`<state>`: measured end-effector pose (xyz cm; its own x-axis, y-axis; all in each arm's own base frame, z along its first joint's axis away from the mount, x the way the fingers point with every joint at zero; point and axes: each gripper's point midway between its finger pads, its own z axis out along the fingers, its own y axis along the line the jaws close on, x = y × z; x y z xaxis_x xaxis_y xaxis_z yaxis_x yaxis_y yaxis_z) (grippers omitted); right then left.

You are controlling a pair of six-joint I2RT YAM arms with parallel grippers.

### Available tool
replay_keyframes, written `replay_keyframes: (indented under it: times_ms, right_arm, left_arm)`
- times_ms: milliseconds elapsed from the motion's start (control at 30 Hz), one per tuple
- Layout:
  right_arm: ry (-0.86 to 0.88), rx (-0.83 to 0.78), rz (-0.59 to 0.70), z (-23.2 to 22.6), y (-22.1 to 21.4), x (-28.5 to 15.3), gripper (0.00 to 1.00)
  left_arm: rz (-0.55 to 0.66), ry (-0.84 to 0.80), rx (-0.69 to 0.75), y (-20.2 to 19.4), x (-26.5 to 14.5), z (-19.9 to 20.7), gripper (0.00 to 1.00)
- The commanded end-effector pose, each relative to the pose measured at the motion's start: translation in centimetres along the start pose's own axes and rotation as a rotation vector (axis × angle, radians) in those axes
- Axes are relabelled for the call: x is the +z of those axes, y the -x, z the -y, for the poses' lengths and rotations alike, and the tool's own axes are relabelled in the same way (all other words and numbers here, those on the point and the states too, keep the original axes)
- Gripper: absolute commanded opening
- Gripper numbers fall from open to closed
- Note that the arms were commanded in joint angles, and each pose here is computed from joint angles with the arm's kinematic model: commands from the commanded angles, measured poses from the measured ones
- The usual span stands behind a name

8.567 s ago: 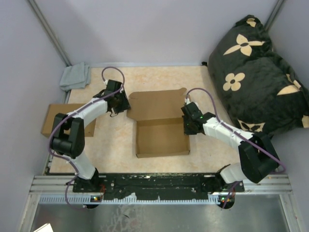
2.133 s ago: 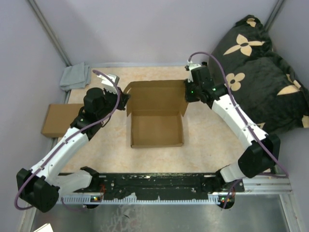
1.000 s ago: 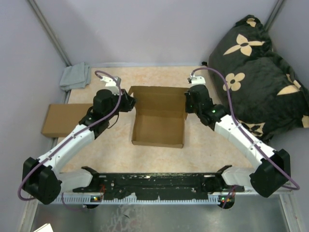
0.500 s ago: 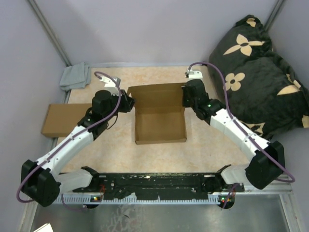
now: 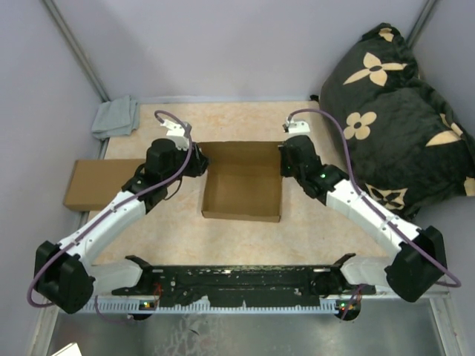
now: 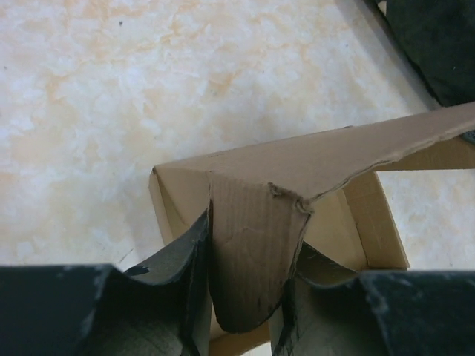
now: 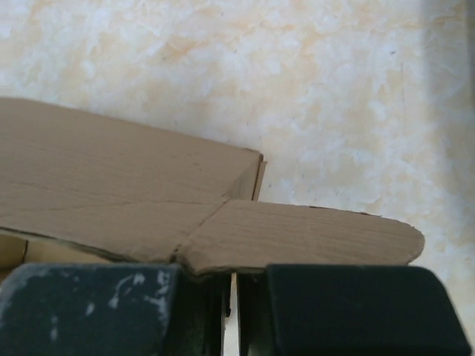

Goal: Fold the paper box

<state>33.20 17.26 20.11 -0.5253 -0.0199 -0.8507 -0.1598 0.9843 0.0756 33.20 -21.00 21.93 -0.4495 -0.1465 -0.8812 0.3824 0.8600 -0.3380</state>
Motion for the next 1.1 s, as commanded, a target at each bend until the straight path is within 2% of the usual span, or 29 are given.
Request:
replay_keyframes:
  times_ms: [0,100,333,500,633,700,767,800,1000,1033,1067]
  right_arm:
    - [0.12,0.042,-0.03,-2.6,-2.1,-2.1,0.06]
    - [0.151,0.059,-0.121,-2.8,-5.4,-2.8,0.11]
    - [0.3,0.139,-0.33,-4.1,-12.3,-5.8,0.34]
    - [0.343,0.193,-0.397,-3.7,-16.0,-8.0,0.37]
    - [0.359,0.196,-0.396,-3.1,-16.2,-9.6,0.37]
    - [0.375,0.21,-0.383,-3.2,-15.5,-10.3,0.37]
    - [0.386,0.218,-0.373,-3.3,-15.0,-10.9,0.37]
    - [0.396,0.219,-0.367,-3.4,-14.6,-11.2,0.36]
    - [0.478,0.193,-0.353,-4.3,-12.6,-13.5,0.31]
    - [0.485,0.186,-0.337,-4.3,-12.0,-13.7,0.31]
    - [0.479,0.186,-0.326,-4.2,-11.6,-13.8,0.32]
  left_arm:
    - [-0.059,-0.04,0.034,-0.8,-2.0,1.1,0.37]
    - [-0.097,-0.02,0.022,-2.0,-3.2,0.6,0.43]
    - [-0.228,-0.021,-0.105,-6.8,-6.2,0.4,0.51]
    - [-0.351,-0.047,-0.194,-9.9,-8.8,1.1,0.51]
    - [-0.345,-0.106,-0.214,-9.5,-10.9,2.3,0.4]
    - [-0.313,-0.117,-0.221,-8.7,-11.8,2.6,0.28]
    - [-0.286,-0.106,-0.231,-7.9,-12.6,2.6,0.03]
    - [-0.277,-0.102,-0.234,-7.5,-13.0,2.6,0.0]
    - [-0.253,-0.211,-0.219,-4.4,-15.2,5.3,0.0]
    - [-0.249,-0.228,-0.216,-4.0,-15.4,5.6,0.01]
    - [-0.246,-0.235,-0.212,-3.8,-15.6,5.8,0.08]
